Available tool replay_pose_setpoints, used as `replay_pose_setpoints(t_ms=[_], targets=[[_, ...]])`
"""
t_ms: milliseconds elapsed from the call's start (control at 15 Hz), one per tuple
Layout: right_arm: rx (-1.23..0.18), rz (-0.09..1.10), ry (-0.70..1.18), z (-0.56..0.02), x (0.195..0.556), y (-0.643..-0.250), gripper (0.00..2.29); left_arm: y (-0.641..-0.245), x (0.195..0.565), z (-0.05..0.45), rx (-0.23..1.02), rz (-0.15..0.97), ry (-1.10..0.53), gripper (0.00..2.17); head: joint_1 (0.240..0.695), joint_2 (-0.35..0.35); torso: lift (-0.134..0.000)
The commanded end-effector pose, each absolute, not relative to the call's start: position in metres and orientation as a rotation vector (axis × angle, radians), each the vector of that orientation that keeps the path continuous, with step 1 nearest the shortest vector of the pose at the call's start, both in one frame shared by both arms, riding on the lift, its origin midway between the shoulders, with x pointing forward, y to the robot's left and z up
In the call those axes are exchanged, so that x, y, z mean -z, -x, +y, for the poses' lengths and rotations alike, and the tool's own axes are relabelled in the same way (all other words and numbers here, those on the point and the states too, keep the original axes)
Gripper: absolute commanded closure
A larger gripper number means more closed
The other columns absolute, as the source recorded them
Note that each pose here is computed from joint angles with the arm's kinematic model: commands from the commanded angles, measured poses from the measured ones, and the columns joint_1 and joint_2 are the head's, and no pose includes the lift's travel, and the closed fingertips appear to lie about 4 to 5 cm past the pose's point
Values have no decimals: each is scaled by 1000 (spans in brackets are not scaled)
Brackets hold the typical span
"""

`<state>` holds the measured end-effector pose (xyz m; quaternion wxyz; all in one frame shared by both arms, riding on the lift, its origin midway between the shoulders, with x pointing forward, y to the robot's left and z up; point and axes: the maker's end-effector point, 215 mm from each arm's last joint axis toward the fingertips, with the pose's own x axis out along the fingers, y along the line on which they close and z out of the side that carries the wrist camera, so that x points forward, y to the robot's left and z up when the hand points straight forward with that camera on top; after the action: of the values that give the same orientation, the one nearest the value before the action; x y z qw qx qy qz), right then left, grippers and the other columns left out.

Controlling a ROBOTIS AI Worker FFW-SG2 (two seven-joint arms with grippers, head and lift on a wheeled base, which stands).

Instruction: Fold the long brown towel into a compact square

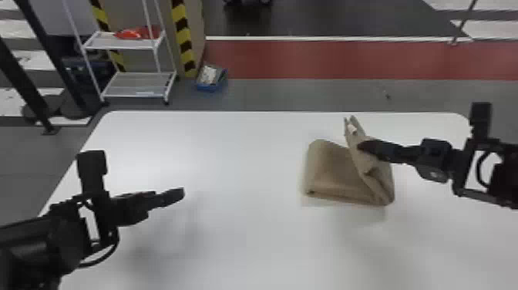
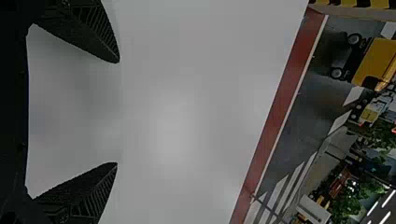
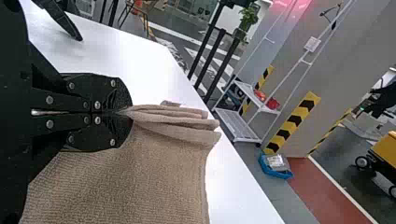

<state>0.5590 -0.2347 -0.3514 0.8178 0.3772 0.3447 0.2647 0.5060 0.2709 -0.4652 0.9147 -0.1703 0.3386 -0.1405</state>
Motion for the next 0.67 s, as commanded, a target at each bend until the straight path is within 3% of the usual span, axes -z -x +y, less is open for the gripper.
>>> replay_pose_setpoints(t_ms=[0, 600], targets=[[-579, 720, -778, -218, 352, -566, 1588, -505, 466, 270, 291, 697, 353, 80, 695, 35, -120], [-637, 796, -671, -142, 390, -565, 1578, -501, 470, 270, 292, 701, 358, 80, 695, 104, -120]])
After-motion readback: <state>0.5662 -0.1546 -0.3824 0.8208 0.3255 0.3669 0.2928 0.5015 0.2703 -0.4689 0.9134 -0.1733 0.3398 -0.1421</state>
